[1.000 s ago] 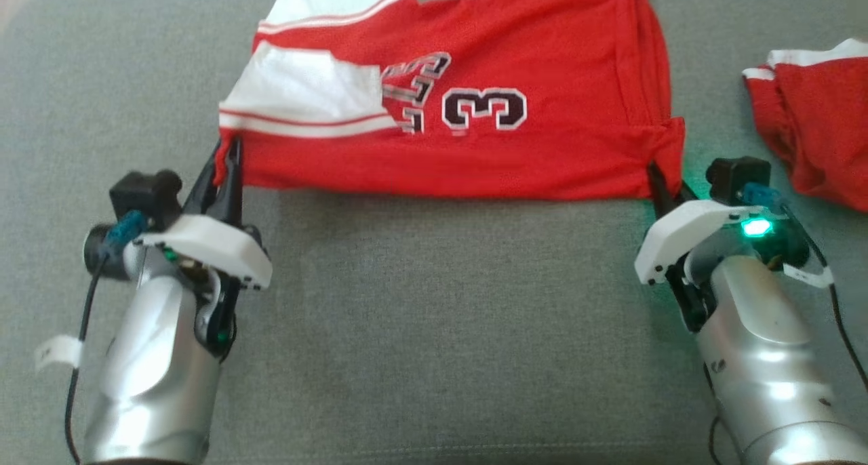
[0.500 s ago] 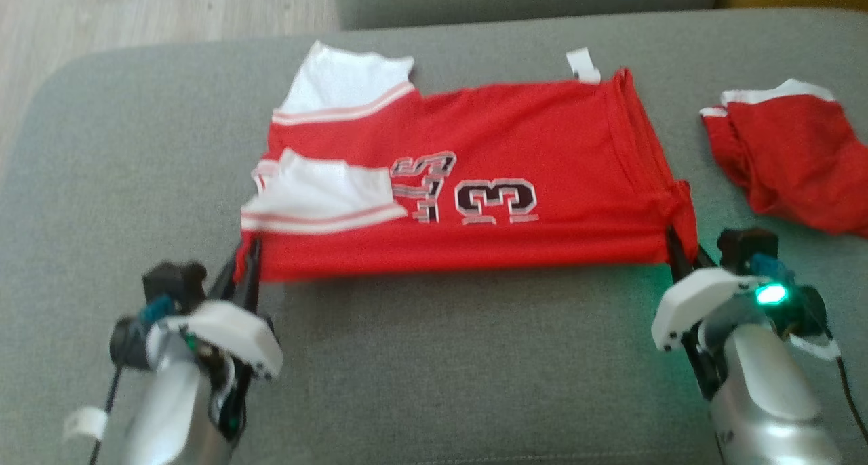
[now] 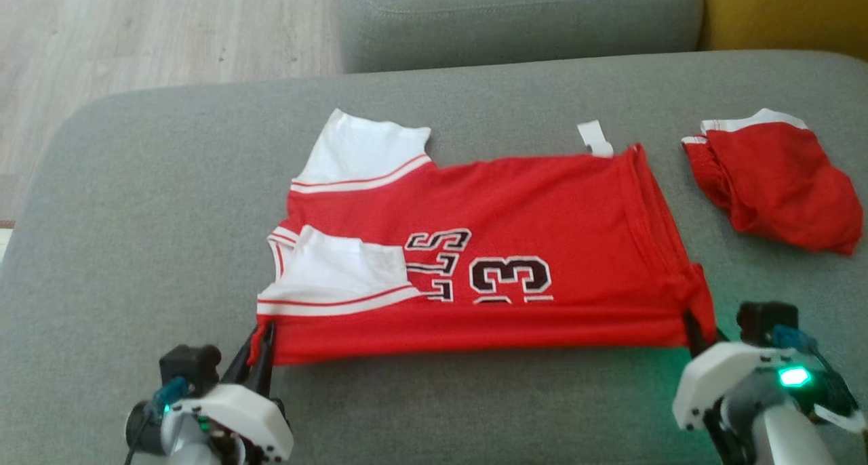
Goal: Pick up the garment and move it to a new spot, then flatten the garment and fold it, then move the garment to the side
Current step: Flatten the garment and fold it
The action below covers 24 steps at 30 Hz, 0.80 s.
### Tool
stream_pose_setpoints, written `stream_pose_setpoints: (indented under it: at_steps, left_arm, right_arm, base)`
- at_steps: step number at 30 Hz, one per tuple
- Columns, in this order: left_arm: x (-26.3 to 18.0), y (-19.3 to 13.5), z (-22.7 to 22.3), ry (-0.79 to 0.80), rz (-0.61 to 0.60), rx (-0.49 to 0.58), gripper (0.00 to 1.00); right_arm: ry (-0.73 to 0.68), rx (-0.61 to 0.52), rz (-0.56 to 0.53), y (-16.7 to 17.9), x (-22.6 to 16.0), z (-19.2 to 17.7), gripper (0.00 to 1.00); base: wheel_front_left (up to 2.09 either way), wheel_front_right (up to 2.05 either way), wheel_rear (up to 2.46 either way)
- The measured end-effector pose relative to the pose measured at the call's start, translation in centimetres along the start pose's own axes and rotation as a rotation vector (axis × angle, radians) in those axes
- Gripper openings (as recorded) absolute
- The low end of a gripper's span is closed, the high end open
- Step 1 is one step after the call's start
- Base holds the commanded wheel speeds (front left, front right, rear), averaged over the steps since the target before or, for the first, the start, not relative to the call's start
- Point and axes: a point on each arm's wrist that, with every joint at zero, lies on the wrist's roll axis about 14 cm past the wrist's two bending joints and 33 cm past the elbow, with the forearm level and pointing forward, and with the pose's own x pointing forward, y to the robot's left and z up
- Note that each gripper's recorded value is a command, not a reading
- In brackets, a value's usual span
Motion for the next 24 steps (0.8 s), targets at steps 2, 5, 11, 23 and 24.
stream_pose_setpoints:
  at_steps: [2,5,11,23,24]
  left_arm:
    - [-0.3,-0.1,-0.2,0.003,0.001,-0.01,0.0]
    - [-0.4,-0.4,-0.5,0.011,-0.005,-0.004,0.05]
    - [-0.3,0.7,-0.8,0.022,0.046,-0.011,1.0]
    - [5.6,-0.2,10.0,-0.266,-0.021,-0.007,1.0]
    - [6.5,-0.4,10.3,-0.262,-0.038,0.005,1.0]
  right_arm:
    - [0.022,0.021,-0.003,-0.1,-0.6,-0.6,0.15]
    - [0.028,0.035,-0.01,-0.4,-1.1,-0.8,1.0]
    - [-0.087,0.068,-0.03,-1.3,-1.5,2.0,1.0]
    - [-0.401,0.064,-0.013,-1.1,0.3,11.5,1.0]
    - [-0.417,0.057,-0.009,-1.0,0.7,12.4,1.0]
  base:
    - [0.0,0.0,0.0]
    - [0.0,0.0,0.0]
    - [0.0,0.0,0.0]
    - [0.0,0.0,0.0]
    - [0.0,0.0,0.0]
